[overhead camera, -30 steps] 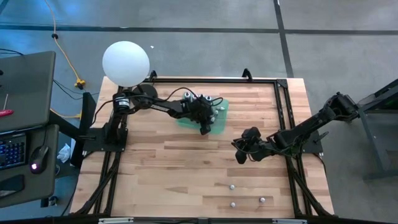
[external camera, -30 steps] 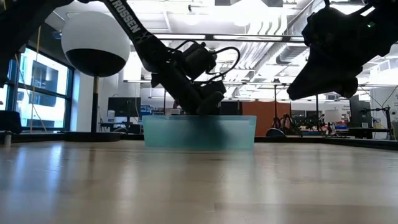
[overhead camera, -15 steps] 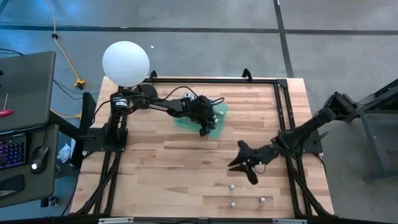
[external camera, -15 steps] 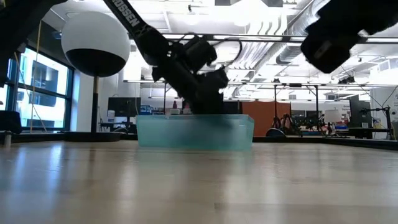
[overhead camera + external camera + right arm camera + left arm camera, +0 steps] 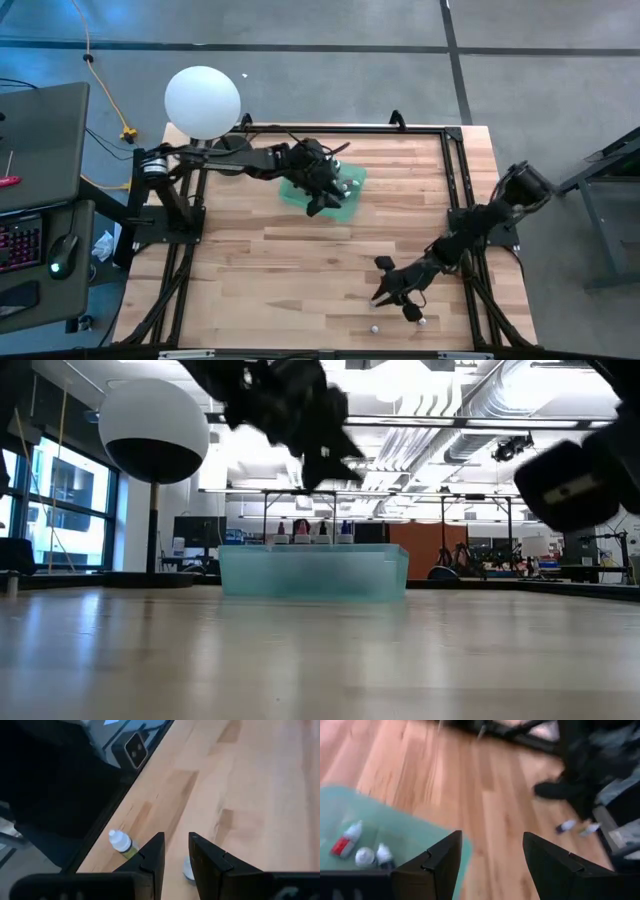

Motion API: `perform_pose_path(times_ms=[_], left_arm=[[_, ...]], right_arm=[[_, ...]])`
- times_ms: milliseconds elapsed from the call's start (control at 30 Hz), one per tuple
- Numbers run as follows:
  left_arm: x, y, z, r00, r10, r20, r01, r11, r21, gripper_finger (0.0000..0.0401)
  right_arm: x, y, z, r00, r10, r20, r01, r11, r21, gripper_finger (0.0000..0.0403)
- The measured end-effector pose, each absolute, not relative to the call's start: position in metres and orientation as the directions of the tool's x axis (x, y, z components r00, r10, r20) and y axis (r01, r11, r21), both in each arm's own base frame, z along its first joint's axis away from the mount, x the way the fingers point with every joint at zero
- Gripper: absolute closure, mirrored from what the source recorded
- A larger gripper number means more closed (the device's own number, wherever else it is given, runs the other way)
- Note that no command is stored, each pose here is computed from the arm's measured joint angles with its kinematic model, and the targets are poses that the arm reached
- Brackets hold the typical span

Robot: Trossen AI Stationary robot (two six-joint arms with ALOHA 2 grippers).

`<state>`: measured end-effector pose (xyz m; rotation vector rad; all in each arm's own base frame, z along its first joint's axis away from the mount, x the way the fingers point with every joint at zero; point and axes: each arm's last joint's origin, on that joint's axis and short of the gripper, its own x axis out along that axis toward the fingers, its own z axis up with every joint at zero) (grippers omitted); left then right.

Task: Pick & Place food coloring
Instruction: Put the black food coloring bottle into the bin

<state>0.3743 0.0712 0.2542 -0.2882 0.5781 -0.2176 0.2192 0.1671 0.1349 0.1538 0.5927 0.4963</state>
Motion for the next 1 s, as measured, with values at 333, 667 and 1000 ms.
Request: perform_pose_path(times_ms=[333, 667, 1000], left_arm=[[0.357, 0.047, 0.292, 0.856, -0.237, -0.459, 0.119, 0.955, -0.271, 0.0192], [0.354, 0.042, 0.287, 0.824, -0.206, -0.527, 0.067, 0.961, -0.27, 0.0192], [0.352, 0.041, 0.285, 0.814, -0.186, -0.551, 0.042, 0.964, -0.263, 0.0192]], right_arm=[[0.223, 0.166, 0.116, 0.76, 0.371, -0.533, -0.317, 0.928, 0.194, 0.0282], [0.219, 0.172, 0.116, 0.734, 0.408, -0.543, -0.299, 0.912, 0.28, 0.0209], [0.213, 0.174, 0.13, 0.724, 0.455, -0.518, -0.27, 0.878, 0.395, 0.0185]])
